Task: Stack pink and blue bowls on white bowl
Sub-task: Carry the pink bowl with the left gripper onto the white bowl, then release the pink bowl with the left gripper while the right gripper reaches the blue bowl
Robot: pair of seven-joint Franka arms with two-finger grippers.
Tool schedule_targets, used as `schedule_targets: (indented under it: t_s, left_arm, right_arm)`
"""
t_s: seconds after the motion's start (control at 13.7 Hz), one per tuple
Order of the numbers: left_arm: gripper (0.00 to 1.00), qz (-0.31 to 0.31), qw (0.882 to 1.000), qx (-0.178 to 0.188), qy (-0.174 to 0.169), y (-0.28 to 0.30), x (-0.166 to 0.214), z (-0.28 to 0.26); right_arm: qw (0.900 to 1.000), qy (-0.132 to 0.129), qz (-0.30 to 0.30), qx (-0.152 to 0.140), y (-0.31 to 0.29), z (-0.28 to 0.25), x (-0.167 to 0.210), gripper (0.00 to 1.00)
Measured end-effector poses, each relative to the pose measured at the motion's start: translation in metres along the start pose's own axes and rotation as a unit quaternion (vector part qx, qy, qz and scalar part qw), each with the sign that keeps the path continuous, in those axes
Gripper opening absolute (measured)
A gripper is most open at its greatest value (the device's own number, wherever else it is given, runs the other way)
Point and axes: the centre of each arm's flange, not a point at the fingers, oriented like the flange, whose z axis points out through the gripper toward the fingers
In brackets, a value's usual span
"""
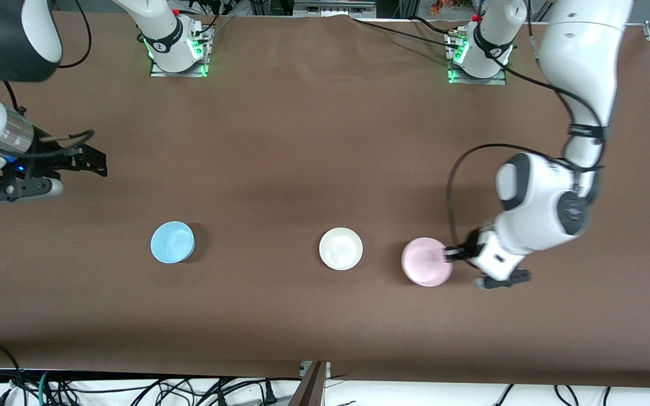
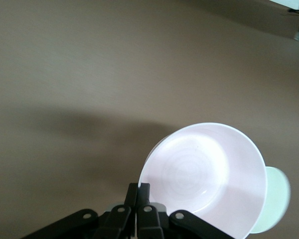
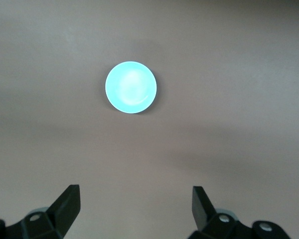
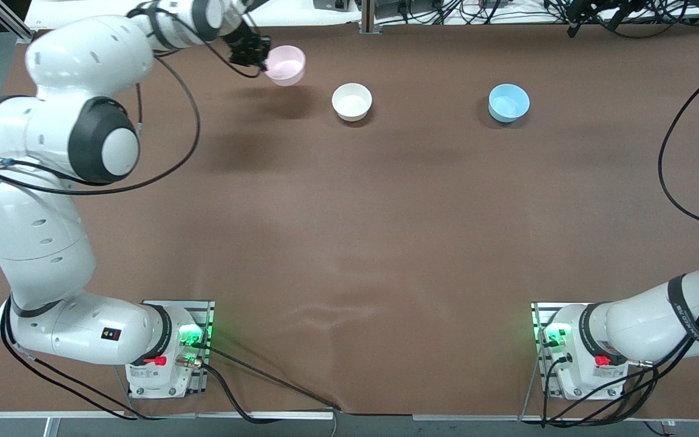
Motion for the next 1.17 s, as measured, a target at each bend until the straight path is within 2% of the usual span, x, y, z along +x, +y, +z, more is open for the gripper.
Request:
schedule_targets:
  t_s: [0.29, 0.51, 0.66, 0.8, 0.95, 1.17]
  left_arm:
    - [0.02, 0.002, 1.000, -0.014, 0.011, 0.078, -0.033, 0.035]
    - [0.02, 0.017, 1.000, -0.017, 0.011, 0.110, -0.060, 0.068]
    - [0.02, 0.024, 1.000, -0.014, 0.005, 0.121, -0.072, 0.080]
    - [0.02, 0.030, 0.999, -0.013, 0.003, 0.127, -0.079, 0.082]
    - [0.02, 0.031, 0.999, -0.013, 0.003, 0.128, -0.080, 0.083]
    - [0.02, 0.031, 0.999, -0.009, 0.003, 0.125, -0.078, 0.086]
  right_arm:
    - [1.000, -0.019, -0.015, 0.000, 0.000, 0.028, 0.012, 1.00]
    - [0.997, -0.024, -0.071, 0.002, 0.005, 0.032, 0.012, 1.00]
    - [0.997, -0.029, -0.075, 0.003, 0.009, 0.036, 0.013, 1.00]
    - [0.999, -0.031, -0.043, 0.003, 0.007, 0.040, 0.014, 1.00]
    - [0.999, -0.030, 0.027, 0.008, 0.004, 0.039, 0.015, 1.00]
    - [0.998, -0.027, 0.055, 0.007, 0.003, 0.037, 0.016, 1.00]
